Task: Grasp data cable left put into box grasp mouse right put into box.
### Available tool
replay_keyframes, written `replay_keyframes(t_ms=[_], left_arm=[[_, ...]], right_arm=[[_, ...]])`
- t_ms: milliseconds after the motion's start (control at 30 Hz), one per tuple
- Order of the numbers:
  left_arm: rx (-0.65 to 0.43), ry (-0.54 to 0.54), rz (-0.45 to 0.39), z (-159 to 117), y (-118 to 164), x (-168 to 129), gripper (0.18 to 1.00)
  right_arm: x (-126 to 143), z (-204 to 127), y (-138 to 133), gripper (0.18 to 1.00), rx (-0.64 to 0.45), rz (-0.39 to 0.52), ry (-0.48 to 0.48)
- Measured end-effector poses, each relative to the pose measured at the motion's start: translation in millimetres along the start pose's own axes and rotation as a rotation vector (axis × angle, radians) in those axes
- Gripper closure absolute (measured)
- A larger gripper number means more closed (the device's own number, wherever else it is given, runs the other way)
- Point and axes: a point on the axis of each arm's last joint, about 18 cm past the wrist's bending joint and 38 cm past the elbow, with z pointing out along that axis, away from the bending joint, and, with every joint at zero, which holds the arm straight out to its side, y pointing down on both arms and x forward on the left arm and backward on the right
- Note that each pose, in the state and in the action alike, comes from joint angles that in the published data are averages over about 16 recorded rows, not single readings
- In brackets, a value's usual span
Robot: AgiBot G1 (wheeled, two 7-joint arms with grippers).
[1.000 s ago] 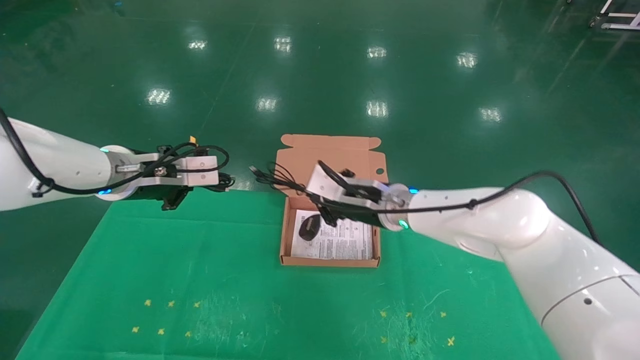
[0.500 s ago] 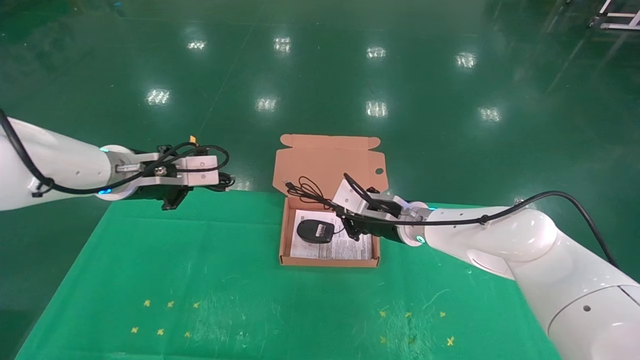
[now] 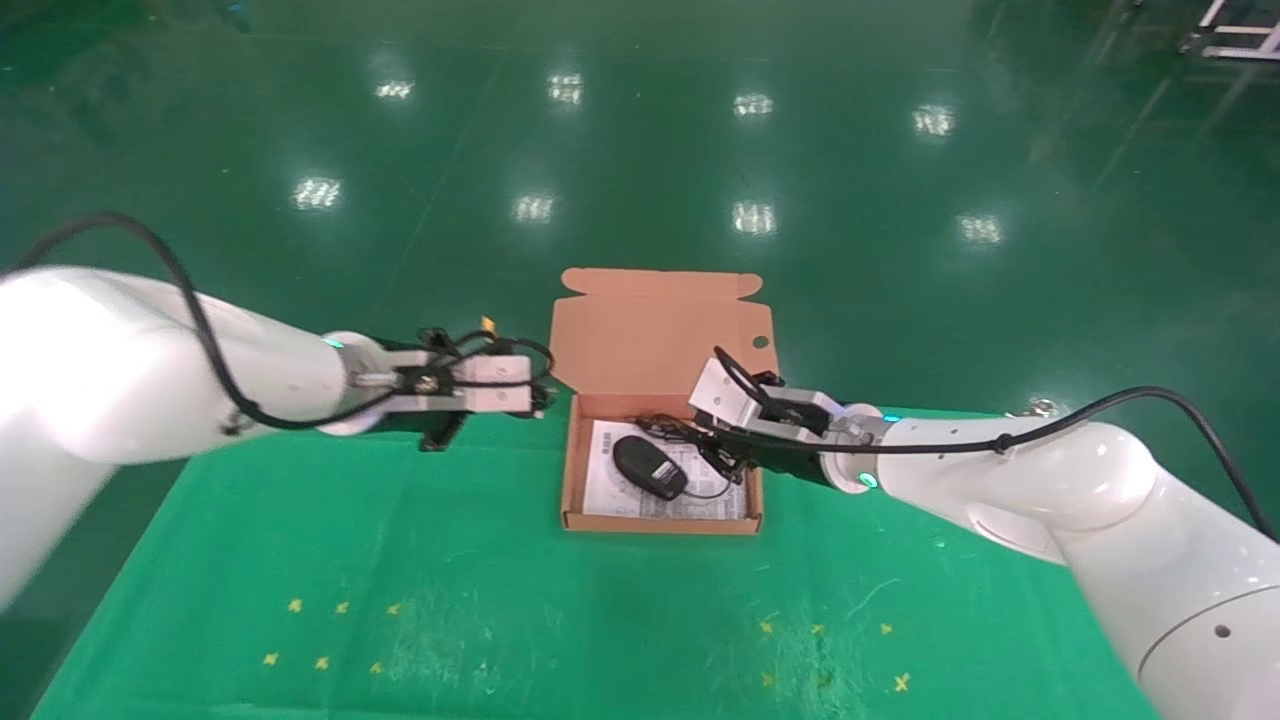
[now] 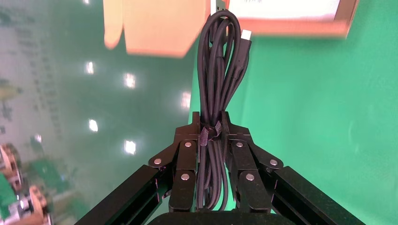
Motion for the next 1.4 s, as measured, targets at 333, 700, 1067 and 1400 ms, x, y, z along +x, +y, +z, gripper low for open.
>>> replay_keyframes(t_ms=[333,700,1067,1400], left_arm=[[0.111,-0.004,0.071,39,-60,28,0.926],[0.221,-0.009,0.117,55,-104,56,0.926],[0.25,-0.002,0.101,58,-116,64,0.925],[0.252,-0.005,0.097,57,-114,63,0.888]], right_arm=[[38,-48,28,0.639,-0.018,-0.006,0.076],[60,-106,42,0.391,-0.04,-0.024,0.133],[59,-128,39,0.231,-0.054,-0.045,0.146],[59,-129,39,0.181,-0.055,-0.047,0.147]])
